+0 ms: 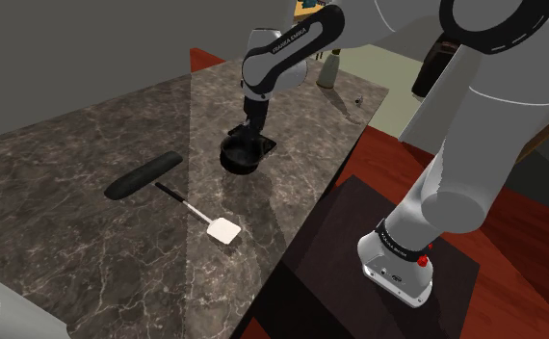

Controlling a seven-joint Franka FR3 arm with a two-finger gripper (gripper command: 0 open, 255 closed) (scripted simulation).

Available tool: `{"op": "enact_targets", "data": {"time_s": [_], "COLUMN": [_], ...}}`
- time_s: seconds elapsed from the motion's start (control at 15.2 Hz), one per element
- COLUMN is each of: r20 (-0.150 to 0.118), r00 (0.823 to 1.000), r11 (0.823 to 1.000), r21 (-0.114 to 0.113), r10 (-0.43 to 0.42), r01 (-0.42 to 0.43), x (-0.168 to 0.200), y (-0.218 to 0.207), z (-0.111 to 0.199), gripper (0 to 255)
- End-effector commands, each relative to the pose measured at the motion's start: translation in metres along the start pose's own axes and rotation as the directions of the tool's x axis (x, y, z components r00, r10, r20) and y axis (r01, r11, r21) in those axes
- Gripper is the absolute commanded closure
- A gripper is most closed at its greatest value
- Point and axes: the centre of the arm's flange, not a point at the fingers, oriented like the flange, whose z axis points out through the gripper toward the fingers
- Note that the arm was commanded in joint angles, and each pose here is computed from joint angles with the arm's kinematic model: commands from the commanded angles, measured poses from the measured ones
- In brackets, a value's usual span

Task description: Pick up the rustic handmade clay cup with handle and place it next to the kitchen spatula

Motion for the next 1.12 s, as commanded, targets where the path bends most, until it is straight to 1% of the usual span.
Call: {"op": "enact_targets", "data": {"time_s": [0.0,0.26,0.53,1.06], "r20": [-0.001,0.0,-0.001,-0.001], "r00": [1.0,1.0,1.0,1.0], "r11": [1.0,1.0,1.0,1.0], "r21": [0.0,0.0,0.0,0.0], "r10": [0.0,0.0,0.0,0.0], "r01": [0.0,0.0,0.0,0.0], "x": [0.0,0.0,0.0,0.0], "y": [0.0,0.0,0.0,0.0], "z": [0.0,0.0,-0.05,-0.05], "gripper": [0,0,0,0]}}
